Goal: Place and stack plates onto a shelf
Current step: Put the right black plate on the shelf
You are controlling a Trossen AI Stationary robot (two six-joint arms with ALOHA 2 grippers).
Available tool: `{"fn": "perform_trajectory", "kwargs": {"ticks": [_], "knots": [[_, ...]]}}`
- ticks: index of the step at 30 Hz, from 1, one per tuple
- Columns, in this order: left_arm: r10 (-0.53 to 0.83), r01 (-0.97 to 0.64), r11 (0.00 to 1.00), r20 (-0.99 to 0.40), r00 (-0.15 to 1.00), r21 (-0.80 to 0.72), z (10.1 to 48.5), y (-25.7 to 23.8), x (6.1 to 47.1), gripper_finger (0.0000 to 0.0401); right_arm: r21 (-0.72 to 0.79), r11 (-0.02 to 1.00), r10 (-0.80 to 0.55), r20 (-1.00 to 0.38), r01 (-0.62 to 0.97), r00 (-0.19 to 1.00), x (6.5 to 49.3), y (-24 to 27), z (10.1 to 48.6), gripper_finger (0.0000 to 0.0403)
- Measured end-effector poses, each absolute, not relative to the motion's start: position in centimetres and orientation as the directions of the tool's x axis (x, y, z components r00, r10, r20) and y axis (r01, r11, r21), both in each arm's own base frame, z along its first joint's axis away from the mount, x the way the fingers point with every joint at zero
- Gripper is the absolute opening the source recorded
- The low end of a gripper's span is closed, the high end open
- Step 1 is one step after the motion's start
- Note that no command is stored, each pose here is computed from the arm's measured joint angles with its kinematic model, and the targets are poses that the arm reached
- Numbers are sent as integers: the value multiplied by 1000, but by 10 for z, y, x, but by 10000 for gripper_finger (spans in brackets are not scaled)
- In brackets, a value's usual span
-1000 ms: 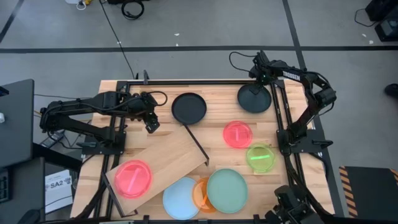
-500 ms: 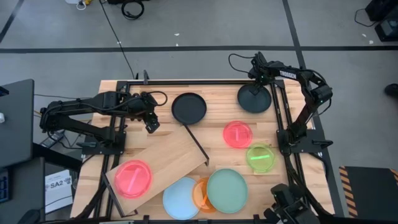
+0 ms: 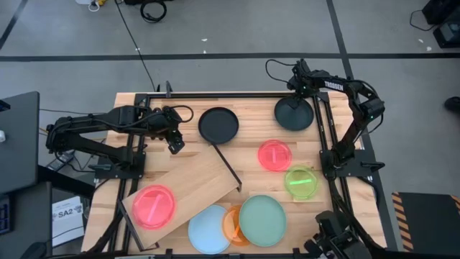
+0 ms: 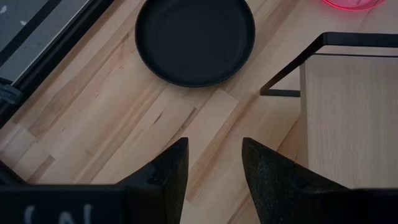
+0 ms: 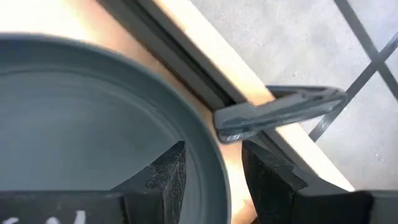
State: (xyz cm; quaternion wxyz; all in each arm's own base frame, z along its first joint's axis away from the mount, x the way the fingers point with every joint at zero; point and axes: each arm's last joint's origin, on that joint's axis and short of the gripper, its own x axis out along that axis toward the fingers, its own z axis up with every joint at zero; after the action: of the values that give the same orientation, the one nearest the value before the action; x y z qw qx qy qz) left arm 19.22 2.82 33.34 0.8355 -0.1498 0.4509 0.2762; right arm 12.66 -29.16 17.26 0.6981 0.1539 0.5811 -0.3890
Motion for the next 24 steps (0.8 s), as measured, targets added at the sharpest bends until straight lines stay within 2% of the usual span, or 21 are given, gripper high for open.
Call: {"fn": "perform_trajectory", "kwargs": {"ticks": [5, 18, 24], "knots": [[326, -597, 803, -836, 441, -1, 333, 28, 192, 157, -232, 649, -379, -924, 724, 44, 126, -290, 166, 162], [303, -587, 809, -841, 448, -21, 333, 28, 192, 157, -64, 717, -248, -954, 694, 169, 128, -280, 160, 162], [304, -587, 809, -837, 455, -25, 334, 28, 193, 157, -50, 712, -242, -954, 701, 177, 128, -280, 160, 162]]}}
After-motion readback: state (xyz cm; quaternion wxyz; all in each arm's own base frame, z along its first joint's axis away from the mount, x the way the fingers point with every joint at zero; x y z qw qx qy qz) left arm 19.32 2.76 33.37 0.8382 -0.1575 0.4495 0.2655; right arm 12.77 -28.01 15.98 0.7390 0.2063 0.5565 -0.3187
